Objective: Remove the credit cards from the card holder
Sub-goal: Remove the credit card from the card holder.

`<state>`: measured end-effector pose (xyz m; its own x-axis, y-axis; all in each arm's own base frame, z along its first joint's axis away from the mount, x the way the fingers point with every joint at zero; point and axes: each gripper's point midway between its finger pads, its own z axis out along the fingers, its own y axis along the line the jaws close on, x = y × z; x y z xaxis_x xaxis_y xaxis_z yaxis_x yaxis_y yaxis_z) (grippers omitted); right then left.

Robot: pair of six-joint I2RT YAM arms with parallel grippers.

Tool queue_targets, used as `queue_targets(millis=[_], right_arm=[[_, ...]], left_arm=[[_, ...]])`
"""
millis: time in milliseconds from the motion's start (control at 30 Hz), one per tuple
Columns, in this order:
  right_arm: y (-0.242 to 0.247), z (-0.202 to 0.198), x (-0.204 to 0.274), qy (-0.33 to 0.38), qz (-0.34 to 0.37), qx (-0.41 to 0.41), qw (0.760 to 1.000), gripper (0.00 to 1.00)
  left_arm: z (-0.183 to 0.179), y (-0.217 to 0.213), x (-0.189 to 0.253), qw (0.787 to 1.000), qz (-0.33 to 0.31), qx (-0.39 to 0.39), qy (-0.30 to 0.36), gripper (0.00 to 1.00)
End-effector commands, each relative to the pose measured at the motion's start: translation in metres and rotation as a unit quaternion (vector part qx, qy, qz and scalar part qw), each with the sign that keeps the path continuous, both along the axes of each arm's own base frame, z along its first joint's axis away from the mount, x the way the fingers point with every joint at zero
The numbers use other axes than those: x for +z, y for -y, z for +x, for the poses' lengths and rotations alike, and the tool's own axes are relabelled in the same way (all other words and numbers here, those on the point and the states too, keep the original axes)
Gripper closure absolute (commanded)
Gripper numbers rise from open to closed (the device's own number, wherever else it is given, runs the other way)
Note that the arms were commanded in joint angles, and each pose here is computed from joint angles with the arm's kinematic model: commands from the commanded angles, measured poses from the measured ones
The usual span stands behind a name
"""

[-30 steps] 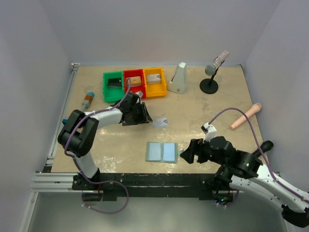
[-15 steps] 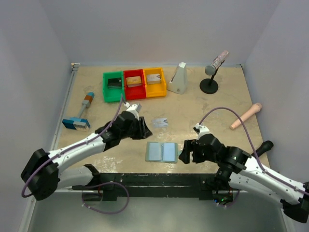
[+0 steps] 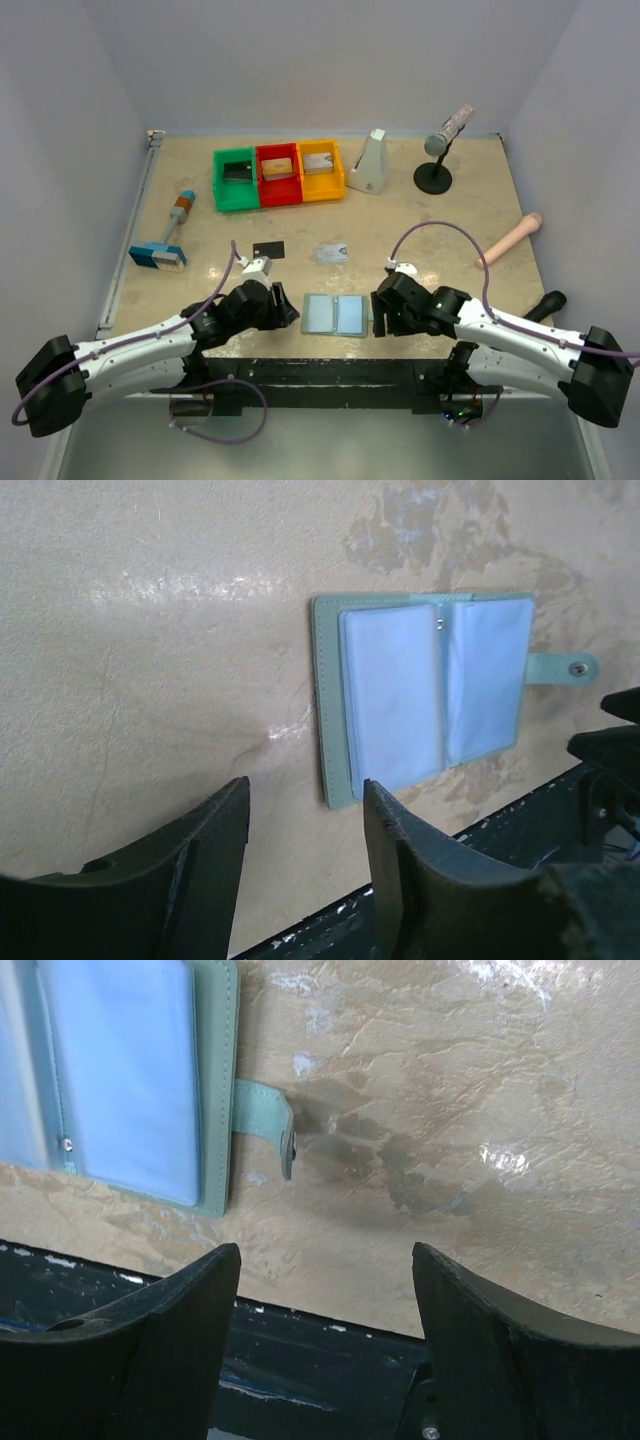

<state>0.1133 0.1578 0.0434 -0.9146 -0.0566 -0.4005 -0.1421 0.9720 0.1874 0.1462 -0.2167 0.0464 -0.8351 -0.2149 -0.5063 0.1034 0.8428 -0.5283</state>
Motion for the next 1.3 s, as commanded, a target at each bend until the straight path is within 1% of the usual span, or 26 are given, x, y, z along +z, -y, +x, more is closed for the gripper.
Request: queue_targets(millis=[0,100,133,167,267,433,767,867,1033,1067,1267], right_arm=[[-0.017,0.027,0.020,0.048,0.026,-0.036,0.998,0.28],[-0.020,0.035,0.019,0.046,0.022,-0.041,0.998,0.35],[-0.021,0.038,0.018,0.043,0.021,-0.040,0.998,0.38],[-0.023,0.040,0.017,0.042,0.022,-0.040,0.998,0.42],[-0.026,0.046,0.013,0.037,0.021,-0.038,0.998,0.53],[-0.027,0.048,0.007,0.026,0.018,-0.037,0.999,0.65],[-0.028,0.053,0.000,0.031,0.018,-0.040,0.999,0.75],[-0.031,0.054,-0.002,0.028,0.019,-0.036,0.999,0.82],[-0.035,0.051,-0.007,0.021,0.030,-0.030,0.999,0.98],[-0.036,0.050,-0.008,0.018,0.033,-0.029,0.999,1.00],[-0.034,0.046,-0.009,0.020,0.047,-0.040,0.998,1.00]], left_arm=[[0.005,0.000,0.011,0.997,-0.057,0.041,0.017,0.39],[0.004,0.005,0.014,0.994,-0.100,0.042,0.023,0.33],[0.003,0.013,0.021,0.991,-0.129,0.031,0.031,0.33],[0.001,0.017,0.024,0.989,-0.144,0.019,0.035,0.33],[-0.005,0.027,0.027,0.986,-0.164,-0.001,0.023,0.34],[-0.005,0.033,0.027,0.990,-0.135,-0.027,0.018,0.34],[0.003,0.042,0.033,0.992,-0.117,-0.040,0.027,0.37],[0.003,0.045,0.033,0.992,-0.117,-0.042,0.024,0.38],[0.005,0.051,0.029,0.993,-0.109,-0.048,0.017,0.38],[0.006,0.053,0.029,0.993,-0.110,-0.049,0.016,0.39],[0.009,0.059,0.024,0.994,-0.100,-0.049,0.004,0.40]])
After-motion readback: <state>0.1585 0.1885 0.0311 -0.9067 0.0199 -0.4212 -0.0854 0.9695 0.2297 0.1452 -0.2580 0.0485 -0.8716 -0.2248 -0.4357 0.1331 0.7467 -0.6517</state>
